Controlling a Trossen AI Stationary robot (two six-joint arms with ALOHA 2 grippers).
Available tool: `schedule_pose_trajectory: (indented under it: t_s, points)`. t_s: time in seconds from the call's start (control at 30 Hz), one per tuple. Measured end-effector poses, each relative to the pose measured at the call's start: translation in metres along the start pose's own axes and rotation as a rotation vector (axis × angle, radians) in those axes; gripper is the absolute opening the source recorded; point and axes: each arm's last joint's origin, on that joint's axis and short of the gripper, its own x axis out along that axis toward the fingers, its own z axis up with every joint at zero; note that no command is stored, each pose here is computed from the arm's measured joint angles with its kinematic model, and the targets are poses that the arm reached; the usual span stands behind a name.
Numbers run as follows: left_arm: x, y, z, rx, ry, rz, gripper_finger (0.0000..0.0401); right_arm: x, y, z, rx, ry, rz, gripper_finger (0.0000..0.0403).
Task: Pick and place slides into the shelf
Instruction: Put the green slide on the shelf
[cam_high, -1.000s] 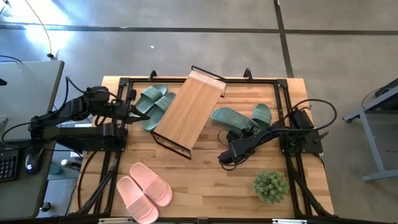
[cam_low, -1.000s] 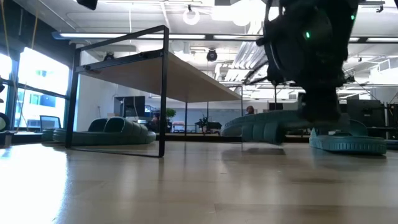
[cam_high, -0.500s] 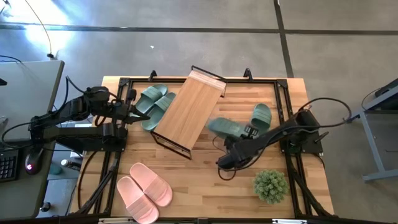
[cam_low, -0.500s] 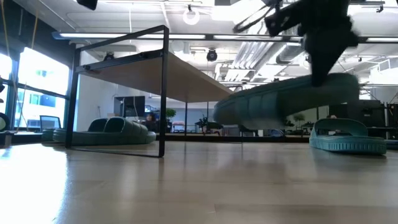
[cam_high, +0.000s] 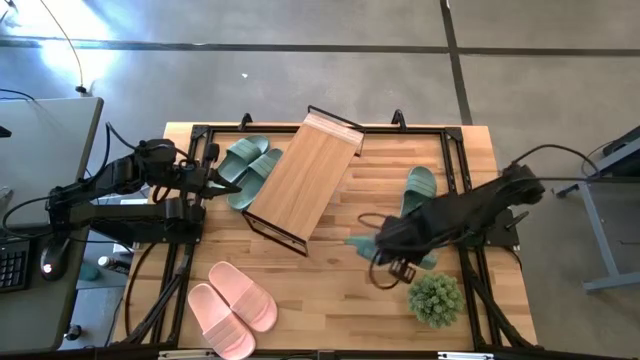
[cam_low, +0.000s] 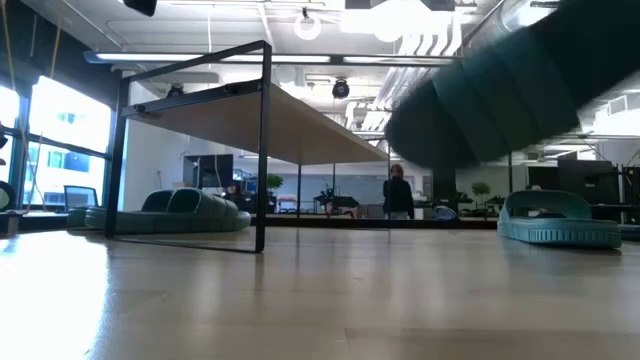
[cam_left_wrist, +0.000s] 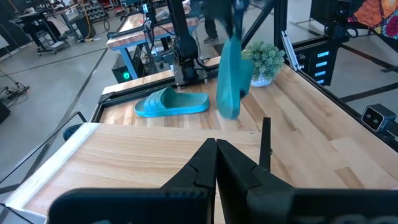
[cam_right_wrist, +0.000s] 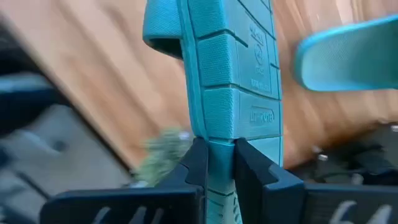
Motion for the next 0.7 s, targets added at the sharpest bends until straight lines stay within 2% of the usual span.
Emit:
schedule_pose_trajectory:
  t_s: [0.1, 0.23, 0.37, 0.57, 0.7]
  points:
    - [0.000, 0.000, 0.000, 0.000, 0.000, 0.000, 0.0001, -0.044, -0.007, -0.008, 0.037, -0.146, 0.134, 0.0022]
    - [0.000, 0.000, 0.000, 0.000, 0.000, 0.000, 0.0001, -0.102, -0.023, -0.015, 0.116, -0.409, 0.331, 0.0022]
    - [0.000, 0.000, 0.000, -0.001, 0.000, 0.000, 0.0001, -0.146, -0.045, -0.014, 0.187, -0.646, 0.466, 0.0015]
    - [0.000, 0.000, 0.000, -0.018, -0.001, 0.000, 0.0001, -0.178, -0.069, 0.012, 0.121, -0.848, 0.537, 0.0001]
    - [0.000, 0.000, 0.000, -0.025, -0.001, 0.000, 0.0001, -0.168, -0.082, 0.053, 0.107, -0.814, 0.556, 0.0003]
